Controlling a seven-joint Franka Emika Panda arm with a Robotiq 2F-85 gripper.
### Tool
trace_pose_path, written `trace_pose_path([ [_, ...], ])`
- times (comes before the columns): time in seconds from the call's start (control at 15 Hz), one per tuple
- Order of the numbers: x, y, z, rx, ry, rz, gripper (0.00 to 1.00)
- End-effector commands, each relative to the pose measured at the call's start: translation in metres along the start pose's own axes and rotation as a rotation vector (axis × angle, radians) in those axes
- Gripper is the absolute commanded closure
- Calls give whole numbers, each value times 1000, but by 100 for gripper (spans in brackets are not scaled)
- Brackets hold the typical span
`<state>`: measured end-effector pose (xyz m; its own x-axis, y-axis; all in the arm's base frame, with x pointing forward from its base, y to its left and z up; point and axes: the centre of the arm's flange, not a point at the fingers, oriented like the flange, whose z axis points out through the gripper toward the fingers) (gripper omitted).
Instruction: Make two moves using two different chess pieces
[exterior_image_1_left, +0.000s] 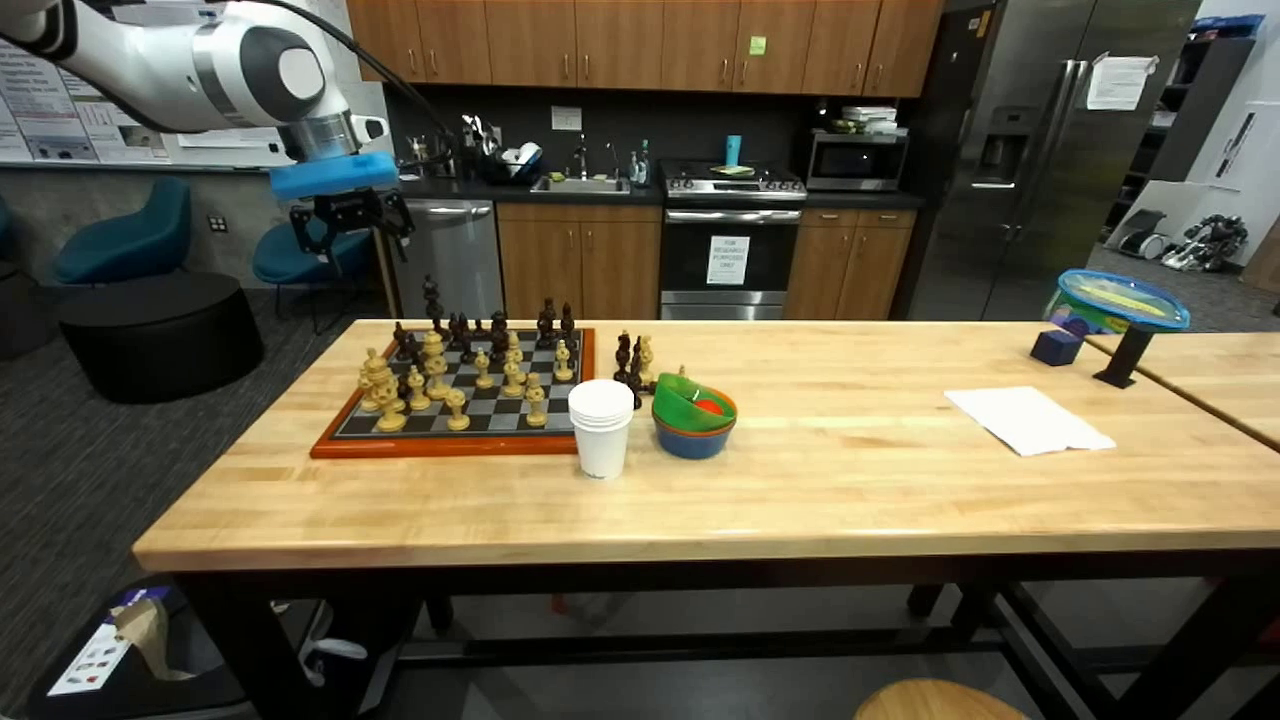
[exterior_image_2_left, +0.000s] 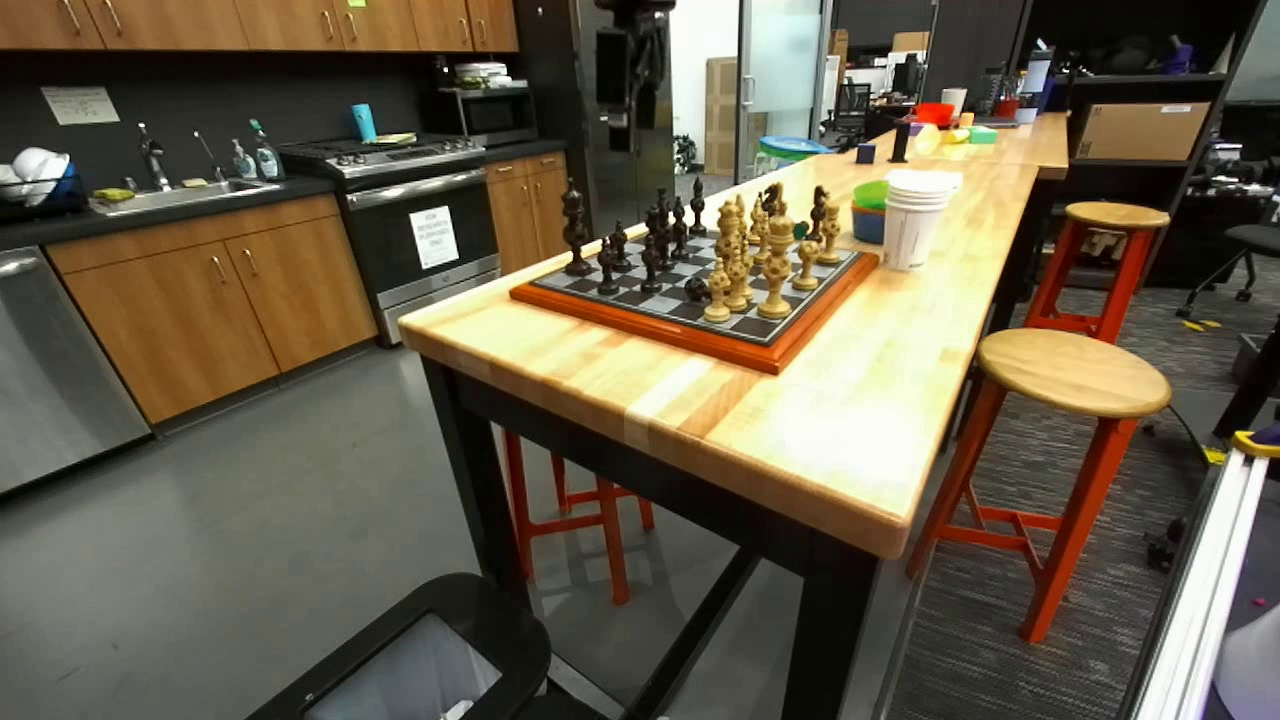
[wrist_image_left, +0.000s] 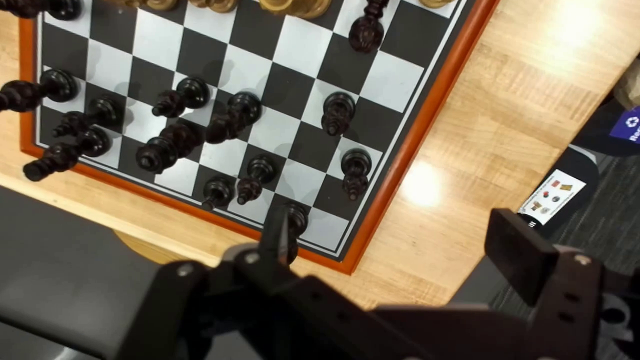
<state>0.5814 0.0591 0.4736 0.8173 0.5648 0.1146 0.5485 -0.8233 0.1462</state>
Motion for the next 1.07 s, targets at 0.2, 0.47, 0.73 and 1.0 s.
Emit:
trace_pose_path([
  [0.2, 24, 12, 17, -6, 15, -25, 0],
  [0.47, 32, 7, 18, -30, 26, -21, 0],
  [0.73, 27, 6, 20, -4, 25, -17, 0],
  [1.0, 15, 15, 24, -40, -13, 16, 0],
])
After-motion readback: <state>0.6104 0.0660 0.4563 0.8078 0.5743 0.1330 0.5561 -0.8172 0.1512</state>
